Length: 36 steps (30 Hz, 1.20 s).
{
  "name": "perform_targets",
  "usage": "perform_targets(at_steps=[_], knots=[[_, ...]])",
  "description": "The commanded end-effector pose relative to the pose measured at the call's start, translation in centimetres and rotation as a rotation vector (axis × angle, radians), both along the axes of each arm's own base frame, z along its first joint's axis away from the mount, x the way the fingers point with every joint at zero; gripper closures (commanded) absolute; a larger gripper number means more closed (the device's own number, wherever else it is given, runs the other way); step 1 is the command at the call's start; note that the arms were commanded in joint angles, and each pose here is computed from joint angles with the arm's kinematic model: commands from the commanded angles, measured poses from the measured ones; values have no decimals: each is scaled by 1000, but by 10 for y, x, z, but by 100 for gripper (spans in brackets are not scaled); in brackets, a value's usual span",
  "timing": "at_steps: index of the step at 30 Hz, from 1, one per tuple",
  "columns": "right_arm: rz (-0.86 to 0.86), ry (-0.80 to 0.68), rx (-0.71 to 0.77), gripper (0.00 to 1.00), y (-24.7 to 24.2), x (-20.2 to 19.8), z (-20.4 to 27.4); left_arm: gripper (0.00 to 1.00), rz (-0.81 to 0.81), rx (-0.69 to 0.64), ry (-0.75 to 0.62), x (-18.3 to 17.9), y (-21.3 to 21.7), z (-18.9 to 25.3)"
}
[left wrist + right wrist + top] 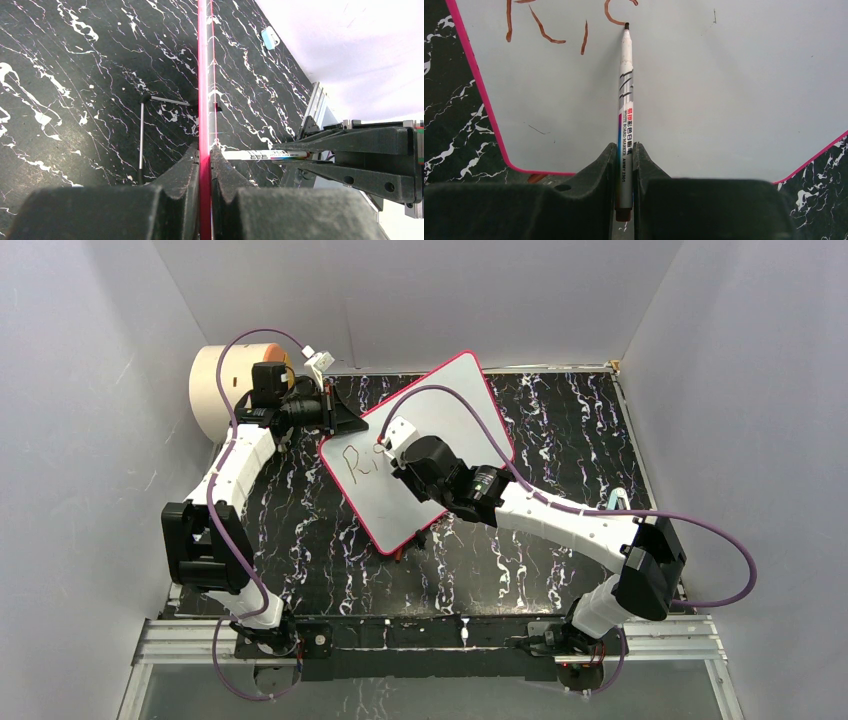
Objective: Write a sentence on the whiteboard
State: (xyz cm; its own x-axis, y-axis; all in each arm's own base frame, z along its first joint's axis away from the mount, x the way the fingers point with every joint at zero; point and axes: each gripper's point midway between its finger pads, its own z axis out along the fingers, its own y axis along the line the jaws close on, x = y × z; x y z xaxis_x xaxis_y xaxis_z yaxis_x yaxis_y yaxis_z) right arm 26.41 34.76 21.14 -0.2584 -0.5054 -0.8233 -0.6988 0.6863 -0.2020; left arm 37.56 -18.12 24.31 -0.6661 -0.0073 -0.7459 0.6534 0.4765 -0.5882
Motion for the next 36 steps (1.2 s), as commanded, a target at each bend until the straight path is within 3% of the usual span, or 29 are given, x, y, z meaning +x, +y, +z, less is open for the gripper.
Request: perform_targets(at_steps=[1, 21, 36], knots=[[-38, -13, 20, 100, -4, 7, 14, 100, -44, 15, 65, -22, -7, -15], [71, 70, 37, 100, 6, -14, 10, 100, -45, 13, 64, -23, -7, -14], [-9, 1, 143, 100, -4, -2, 36, 100, -43, 14, 65, -23, -7, -15]])
